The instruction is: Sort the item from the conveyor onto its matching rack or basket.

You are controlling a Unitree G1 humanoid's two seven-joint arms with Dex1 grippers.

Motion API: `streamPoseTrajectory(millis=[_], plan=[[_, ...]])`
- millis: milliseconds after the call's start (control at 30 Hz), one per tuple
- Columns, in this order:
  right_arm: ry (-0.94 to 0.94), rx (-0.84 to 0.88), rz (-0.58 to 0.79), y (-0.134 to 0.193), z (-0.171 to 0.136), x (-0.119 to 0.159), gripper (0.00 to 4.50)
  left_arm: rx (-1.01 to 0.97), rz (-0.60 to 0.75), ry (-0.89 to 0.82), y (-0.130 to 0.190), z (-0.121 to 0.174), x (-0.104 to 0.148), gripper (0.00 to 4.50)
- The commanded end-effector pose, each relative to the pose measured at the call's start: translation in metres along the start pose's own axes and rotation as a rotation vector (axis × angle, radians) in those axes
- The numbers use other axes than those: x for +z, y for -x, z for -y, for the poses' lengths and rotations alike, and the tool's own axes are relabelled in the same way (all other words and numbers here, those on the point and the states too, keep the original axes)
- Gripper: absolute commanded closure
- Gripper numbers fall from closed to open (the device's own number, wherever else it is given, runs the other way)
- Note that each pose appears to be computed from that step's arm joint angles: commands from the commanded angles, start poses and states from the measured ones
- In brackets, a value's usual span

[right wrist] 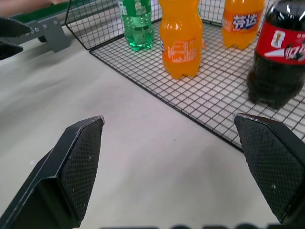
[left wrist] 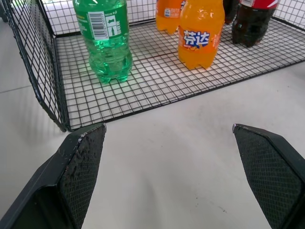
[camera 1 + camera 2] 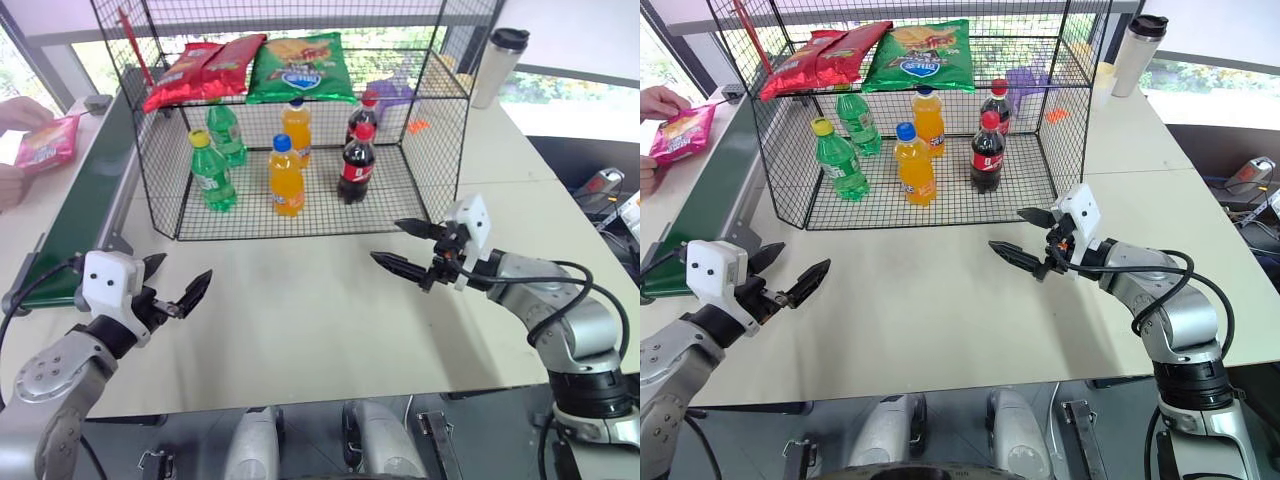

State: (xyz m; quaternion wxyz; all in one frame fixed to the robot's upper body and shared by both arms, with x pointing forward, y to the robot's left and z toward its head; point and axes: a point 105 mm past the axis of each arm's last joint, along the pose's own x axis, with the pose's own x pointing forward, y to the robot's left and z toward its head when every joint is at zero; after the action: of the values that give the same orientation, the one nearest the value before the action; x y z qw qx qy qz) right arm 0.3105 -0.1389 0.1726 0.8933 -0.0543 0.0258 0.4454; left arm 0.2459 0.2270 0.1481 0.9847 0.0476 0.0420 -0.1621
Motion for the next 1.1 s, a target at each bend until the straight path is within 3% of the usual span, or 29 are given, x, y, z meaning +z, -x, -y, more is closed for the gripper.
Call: streamPoseTrajectory(millis=[33, 1100], plan=[[0.034, 0.013, 0.034, -0.002, -0.001, 0.01, 0.0, 0.006, 0.038, -0.043, 0.003, 0.003, 0.009, 0.06], [0.029, 0.014, 0.055, -0.012, -0.005, 0.004, 0.0, 0.012, 0.095, -0.021, -0.011, 0.002, 0.015, 0.06]])
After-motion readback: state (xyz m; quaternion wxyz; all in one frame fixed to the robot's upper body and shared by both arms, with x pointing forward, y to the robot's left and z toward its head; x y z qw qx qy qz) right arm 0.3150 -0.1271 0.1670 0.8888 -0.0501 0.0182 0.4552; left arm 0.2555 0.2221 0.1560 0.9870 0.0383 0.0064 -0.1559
